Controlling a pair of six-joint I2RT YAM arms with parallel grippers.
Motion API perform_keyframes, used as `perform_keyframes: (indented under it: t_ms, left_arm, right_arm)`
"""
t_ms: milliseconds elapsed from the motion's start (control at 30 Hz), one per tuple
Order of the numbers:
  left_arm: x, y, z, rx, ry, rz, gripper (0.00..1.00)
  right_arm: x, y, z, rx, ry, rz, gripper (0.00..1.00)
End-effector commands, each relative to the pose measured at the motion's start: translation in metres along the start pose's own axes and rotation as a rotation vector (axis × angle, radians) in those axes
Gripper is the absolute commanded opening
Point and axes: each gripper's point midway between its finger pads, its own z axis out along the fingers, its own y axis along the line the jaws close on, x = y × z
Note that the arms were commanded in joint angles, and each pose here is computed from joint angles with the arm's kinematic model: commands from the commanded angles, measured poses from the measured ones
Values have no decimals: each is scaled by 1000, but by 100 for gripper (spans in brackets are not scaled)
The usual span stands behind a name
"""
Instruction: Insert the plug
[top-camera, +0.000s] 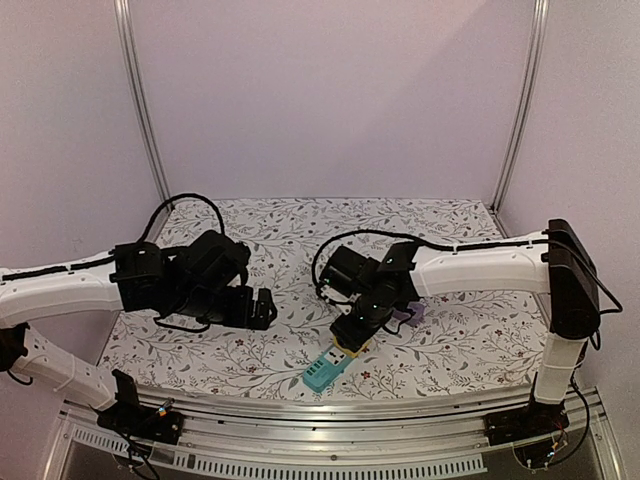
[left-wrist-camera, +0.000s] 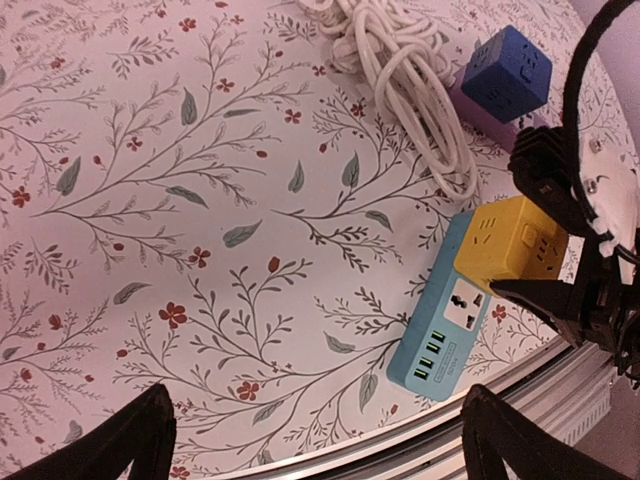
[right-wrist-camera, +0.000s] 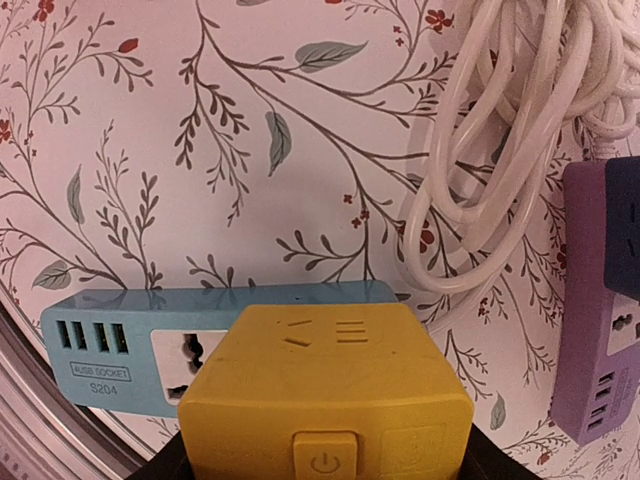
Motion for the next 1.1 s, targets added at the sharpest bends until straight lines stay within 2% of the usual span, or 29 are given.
perform_keyframes:
  t_ms: [0,67,167,300,433,500,833,1067]
  left_arm:
    - [-8,9,-7,-19,-15,4,99]
    - [-9,10,-8,-19,-17,4,99]
    - [-11,12,-9,-20,-22,1,99]
    - [-13,13,-11,-19,-26,-4,100]
    - [-14,14,-12,-18,-25,-2,100]
    - [-16,14,-13,-17,-28,-2,99]
    - [-35,18,-26,-43,-41,22,100]
    - [-54,25,-34,-80,-56,36,100]
  right_arm:
    - [99,-21,87,140,335,-17,0]
    - [98,-21,86,136,329,-8,4]
    - [88,-22,79,145,292,2,24]
    - [62,-24,59,161,214,4,57]
    - [34,-27,36,189,142,-4,96]
    - [19,-28,23,199,110,-8,99]
    - [-70,-34,-65,252,-128,13,99]
    - [-112,-41,-128,275,-298,34,99]
